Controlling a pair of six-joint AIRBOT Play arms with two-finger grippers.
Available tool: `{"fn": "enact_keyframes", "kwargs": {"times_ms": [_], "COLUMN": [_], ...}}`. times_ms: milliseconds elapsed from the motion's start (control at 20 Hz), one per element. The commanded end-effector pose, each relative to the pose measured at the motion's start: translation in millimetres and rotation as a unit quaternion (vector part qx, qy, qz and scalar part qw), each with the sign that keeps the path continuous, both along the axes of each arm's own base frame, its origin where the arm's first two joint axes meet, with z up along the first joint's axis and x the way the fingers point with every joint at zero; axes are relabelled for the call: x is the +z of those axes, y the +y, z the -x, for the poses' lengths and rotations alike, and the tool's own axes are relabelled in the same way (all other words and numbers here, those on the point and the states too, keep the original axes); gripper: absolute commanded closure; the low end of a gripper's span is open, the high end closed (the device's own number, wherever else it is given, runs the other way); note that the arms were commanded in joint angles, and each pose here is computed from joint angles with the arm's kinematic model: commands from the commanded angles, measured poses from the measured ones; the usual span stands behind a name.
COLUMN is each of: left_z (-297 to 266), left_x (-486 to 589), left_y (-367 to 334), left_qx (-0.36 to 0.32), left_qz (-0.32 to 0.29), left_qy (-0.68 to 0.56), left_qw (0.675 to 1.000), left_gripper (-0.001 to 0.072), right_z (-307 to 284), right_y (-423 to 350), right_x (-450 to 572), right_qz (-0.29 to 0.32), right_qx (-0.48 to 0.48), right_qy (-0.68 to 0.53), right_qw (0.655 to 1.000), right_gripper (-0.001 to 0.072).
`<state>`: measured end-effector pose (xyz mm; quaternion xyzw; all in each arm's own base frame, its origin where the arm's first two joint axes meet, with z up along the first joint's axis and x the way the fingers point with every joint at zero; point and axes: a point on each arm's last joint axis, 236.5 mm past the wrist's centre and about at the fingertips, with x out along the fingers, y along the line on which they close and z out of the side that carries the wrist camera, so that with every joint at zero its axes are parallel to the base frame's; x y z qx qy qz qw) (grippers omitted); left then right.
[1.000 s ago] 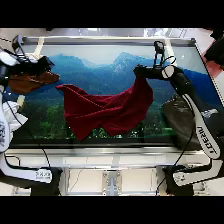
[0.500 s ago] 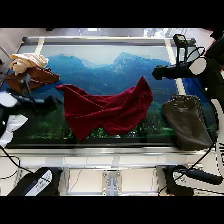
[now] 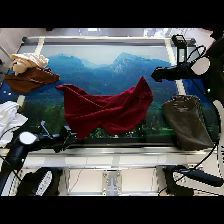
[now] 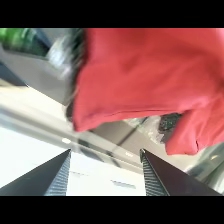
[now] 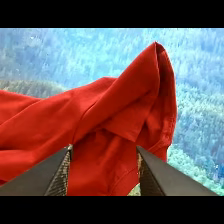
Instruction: Fold the shirts.
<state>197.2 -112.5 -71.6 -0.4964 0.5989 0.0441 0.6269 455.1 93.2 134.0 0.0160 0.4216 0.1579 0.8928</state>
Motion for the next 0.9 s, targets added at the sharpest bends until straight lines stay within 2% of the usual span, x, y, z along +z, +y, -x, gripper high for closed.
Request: {"fn": "enact_keyframes", "kwargs": {"times_ms": [0,250,450,500,550,600,650,700,850], "left_z": [11,6,-18,-21,-24,-26,-29,-35,-56], "left_x": [-16,-34,-44,-47,-49,-50,-51,-50,-32], "left_y": [-6,-2,-9,-13,-18,-24,-27,-28,-27], "left_qx": [0.031,0.036,0.053,0.051,0.048,0.051,0.058,0.059,0.073], "left_qz": [0.022,0.015,0.047,0.055,0.065,0.079,0.090,0.094,0.111], "left_qy": [0.016,0.031,0.010,0.007,0.005,0.006,0.006,-0.007,-0.051], "left_qw": [0.999,0.999,0.997,0.997,0.997,0.996,0.994,0.994,0.990], "left_gripper": [0.0242,0.0242,0.0259,0.0385,0.0424,0.0425,0.0492,0.0697,0.0691], "right_z": [1,1,2,2,2,2,3,4,2], "right_y": [2,5,9,10,11,11,11,11,4], "right_x": [0,1,3,3,3,3,2,2,-3], "right_qz": [-0.002,-0.010,-0.021,-0.024,-0.024,-0.024,-0.024,-0.023,-0.006], "right_qx": [0.003,0.004,0.006,0.006,0.006,0.007,0.007,0.007,0.004], "right_qy": [0.001,0.002,0.003,0.003,0.003,0.004,0.006,0.007,0.008], "right_qw": [1.000,1.000,1.000,1.000,1.000,1.000,1.000,1.000,1.000], "right_gripper": [0.0261,0.0261,0.0261,0.0261,0.0262,0.0262,0.0261,0.0262,0.0262]}}
